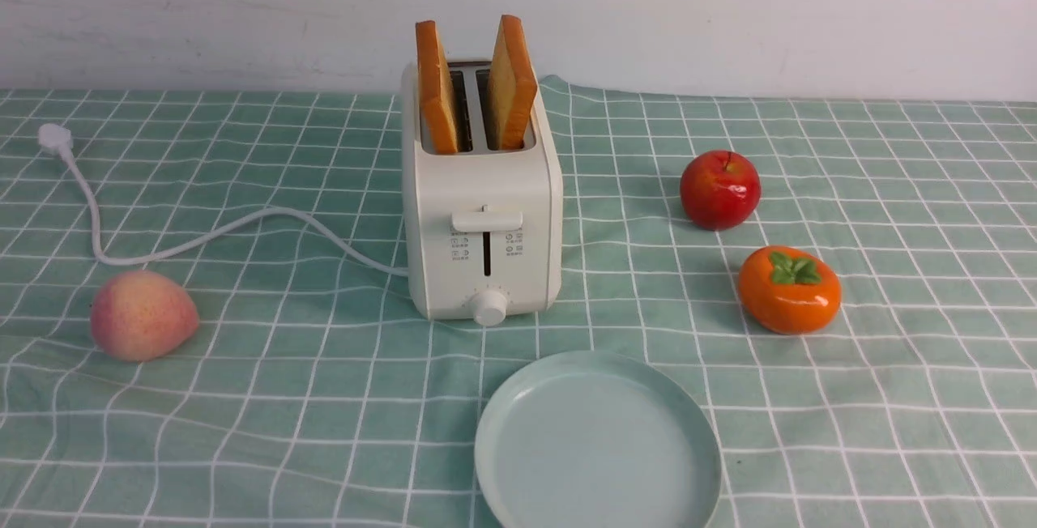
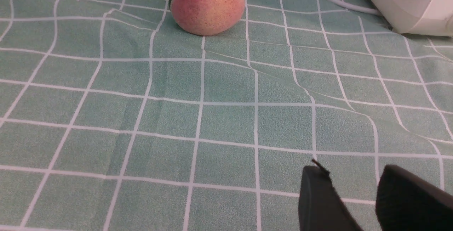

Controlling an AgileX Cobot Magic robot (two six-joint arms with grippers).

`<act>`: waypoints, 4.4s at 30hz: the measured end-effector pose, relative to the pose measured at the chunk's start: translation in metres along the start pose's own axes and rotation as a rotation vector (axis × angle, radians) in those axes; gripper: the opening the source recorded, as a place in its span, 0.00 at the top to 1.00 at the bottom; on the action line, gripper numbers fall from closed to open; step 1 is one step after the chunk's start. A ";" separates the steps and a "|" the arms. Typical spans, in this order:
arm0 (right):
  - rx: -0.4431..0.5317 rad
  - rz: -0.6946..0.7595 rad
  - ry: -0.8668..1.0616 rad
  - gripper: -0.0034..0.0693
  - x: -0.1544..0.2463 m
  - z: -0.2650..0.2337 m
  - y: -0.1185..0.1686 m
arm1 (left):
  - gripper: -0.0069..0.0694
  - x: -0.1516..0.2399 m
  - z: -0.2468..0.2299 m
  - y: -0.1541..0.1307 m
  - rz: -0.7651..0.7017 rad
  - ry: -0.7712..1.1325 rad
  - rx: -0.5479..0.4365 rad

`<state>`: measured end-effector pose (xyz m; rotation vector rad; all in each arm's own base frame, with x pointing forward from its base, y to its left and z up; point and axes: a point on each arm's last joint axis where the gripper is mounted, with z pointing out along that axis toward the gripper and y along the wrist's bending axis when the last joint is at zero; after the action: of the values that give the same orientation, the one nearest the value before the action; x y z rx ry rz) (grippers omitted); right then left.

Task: Take toasted bread from bread machine on blue coffee table place on plate.
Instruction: 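Grasp the toast slice in the toaster and pull it up out of the slot with the right gripper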

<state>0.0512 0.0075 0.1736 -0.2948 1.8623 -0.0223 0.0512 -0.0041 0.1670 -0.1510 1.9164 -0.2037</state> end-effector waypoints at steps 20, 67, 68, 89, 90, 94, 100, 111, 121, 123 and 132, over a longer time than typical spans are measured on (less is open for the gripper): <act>0.007 -0.017 0.001 0.62 0.000 0.000 -0.001 | 0.60 0.000 0.000 0.000 0.000 0.000 0.000; 0.010 0.411 -0.857 0.62 -0.077 -0.037 -0.017 | 0.60 -0.056 -0.019 -0.006 -0.321 -0.643 0.183; 0.006 0.417 -0.866 0.62 -0.080 -0.039 -0.018 | 0.60 -0.058 -0.021 -0.006 -0.328 -0.666 0.187; 0.007 0.301 -0.210 0.62 -0.225 0.017 -0.040 | 0.60 -0.170 -0.025 -0.048 -0.146 0.127 0.058; 0.007 0.298 -0.170 0.62 -0.223 0.023 -0.040 | 0.60 -0.165 -0.022 -0.047 -0.137 0.184 0.041; -0.002 0.316 -0.108 0.62 -0.219 0.039 -0.039 | 0.60 -0.158 -0.017 -0.046 -0.136 0.264 0.022; -0.084 0.470 0.114 0.62 -0.205 0.084 -0.028 | 0.60 -0.144 -0.010 -0.050 -0.266 0.306 0.085; -0.410 0.240 0.327 0.59 -0.259 0.142 0.027 | 0.60 -0.121 -0.018 -0.054 -0.431 0.272 0.187; -0.488 0.253 0.149 0.31 -0.312 0.227 0.081 | 0.60 -0.122 -0.023 -0.053 -0.432 0.218 0.200; -0.486 0.260 0.116 0.23 -0.315 0.246 0.090 | 0.60 -0.122 -0.023 -0.053 -0.433 0.218 0.200; -0.370 0.408 -0.017 0.13 -0.292 0.330 0.108 | 0.60 -0.122 -0.024 -0.053 -0.433 0.212 0.203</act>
<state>0.4223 0.2183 0.3270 -0.1619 1.8729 0.6060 0.0715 -0.0298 0.2983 -0.4217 2.0391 -0.7262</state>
